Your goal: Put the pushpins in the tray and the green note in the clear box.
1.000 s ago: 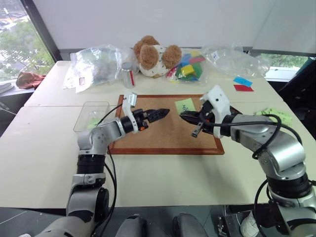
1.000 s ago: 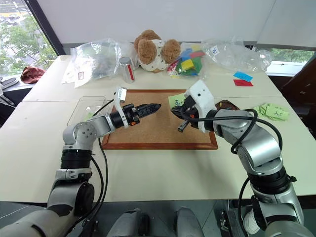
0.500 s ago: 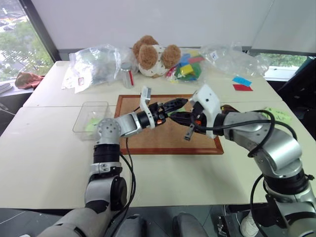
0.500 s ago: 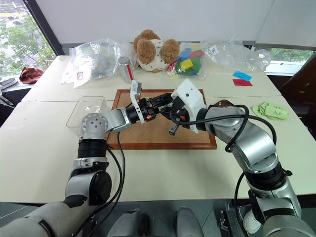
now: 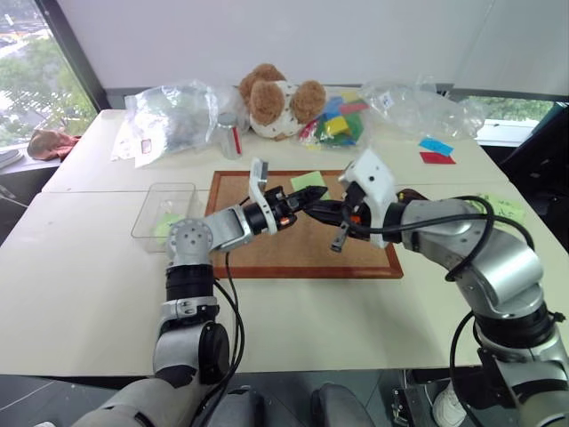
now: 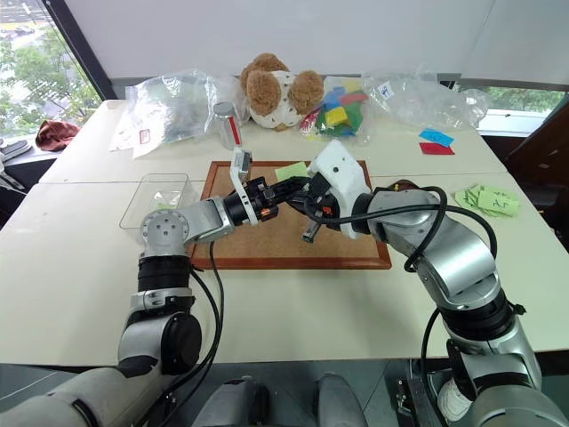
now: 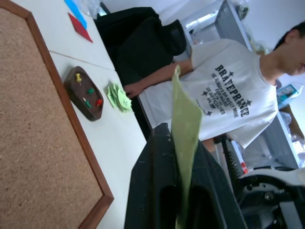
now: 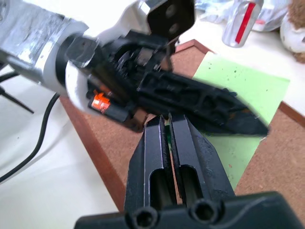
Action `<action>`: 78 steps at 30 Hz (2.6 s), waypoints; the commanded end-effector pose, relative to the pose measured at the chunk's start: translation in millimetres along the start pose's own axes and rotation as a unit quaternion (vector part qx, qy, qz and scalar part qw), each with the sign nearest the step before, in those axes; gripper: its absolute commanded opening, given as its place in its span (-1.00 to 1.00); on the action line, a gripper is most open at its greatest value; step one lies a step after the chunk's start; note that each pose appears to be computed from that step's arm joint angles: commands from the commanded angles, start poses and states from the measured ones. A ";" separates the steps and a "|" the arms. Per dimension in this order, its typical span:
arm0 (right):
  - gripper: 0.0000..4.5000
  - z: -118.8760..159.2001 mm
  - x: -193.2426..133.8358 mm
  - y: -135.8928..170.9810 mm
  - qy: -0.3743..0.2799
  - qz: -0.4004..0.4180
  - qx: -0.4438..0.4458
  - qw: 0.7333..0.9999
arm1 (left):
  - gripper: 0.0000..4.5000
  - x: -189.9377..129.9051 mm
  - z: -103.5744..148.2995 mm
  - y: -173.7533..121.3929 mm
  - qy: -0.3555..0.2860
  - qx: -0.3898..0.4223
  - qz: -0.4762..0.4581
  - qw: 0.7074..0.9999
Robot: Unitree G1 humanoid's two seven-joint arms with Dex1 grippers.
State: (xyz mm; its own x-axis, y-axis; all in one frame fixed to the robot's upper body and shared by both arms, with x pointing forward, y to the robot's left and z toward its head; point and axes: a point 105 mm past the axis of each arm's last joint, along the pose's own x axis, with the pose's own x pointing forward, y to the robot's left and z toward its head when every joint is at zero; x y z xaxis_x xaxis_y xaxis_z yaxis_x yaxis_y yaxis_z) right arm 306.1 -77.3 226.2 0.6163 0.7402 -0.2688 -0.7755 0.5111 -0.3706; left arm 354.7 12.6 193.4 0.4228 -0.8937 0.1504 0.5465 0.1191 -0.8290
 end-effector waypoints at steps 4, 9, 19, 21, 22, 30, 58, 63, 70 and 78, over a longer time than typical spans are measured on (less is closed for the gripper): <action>-1.00 21.6 -10.6 -9.7 -0.033 -0.018 -0.015 0.999 | -0.97 -5.9 4.9 6.3 -0.023 -0.003 0.010 1.000; -1.00 26.7 -14.3 -11.0 -0.037 -0.020 -0.011 0.999 | -0.97 -9.9 8.0 22.0 -0.048 -0.024 0.029 0.998; -1.00 1.7 -30.7 -70.6 -0.009 -0.139 0.040 0.989 | -0.97 -14.3 21.5 21.5 -0.090 -0.032 0.027 0.995; -1.00 -20.0 -38.1 -99.5 0.004 -0.197 0.083 0.977 | -0.97 -15.2 23.4 19.4 -0.097 -0.031 0.026 0.995; -1.00 -33.0 -42.0 -112.3 0.019 -0.225 0.095 0.970 | -0.97 -15.7 24.5 19.1 -0.101 -0.031 0.026 0.994; -1.00 -130.8 -69.2 -177.1 0.118 -0.366 0.157 0.910 | -0.97 -19.7 28.2 14.3 -0.129 -0.051 0.023 0.990; 0.52 -140.2 -66.6 -183.3 0.097 -0.338 0.202 0.914 | -1.00 -23.9 25.3 11.9 -0.128 -0.043 0.032 0.990; 0.52 -113.3 -71.0 -179.8 0.075 -0.319 0.180 0.928 | -1.00 -23.7 24.0 10.5 -0.126 -0.038 0.031 0.991; 0.52 -48.2 -48.4 -116.2 0.005 -0.117 0.124 0.985 | -1.00 -30.8 39.0 -6.7 -0.156 0.035 0.049 0.986; 0.52 13.0 -37.6 -30.6 -0.075 0.124 0.033 0.989 | -1.00 -69.1 79.6 -47.0 -0.284 0.133 0.096 0.945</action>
State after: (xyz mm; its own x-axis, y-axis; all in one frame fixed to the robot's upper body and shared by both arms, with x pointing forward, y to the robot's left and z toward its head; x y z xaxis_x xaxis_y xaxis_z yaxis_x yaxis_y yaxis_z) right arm 327.8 -130.8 244.1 0.4973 0.8376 -0.2262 -0.8664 0.4659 -0.1796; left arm 362.7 88.8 250.0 0.7854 -0.5440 0.2954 0.5458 0.3836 -0.7449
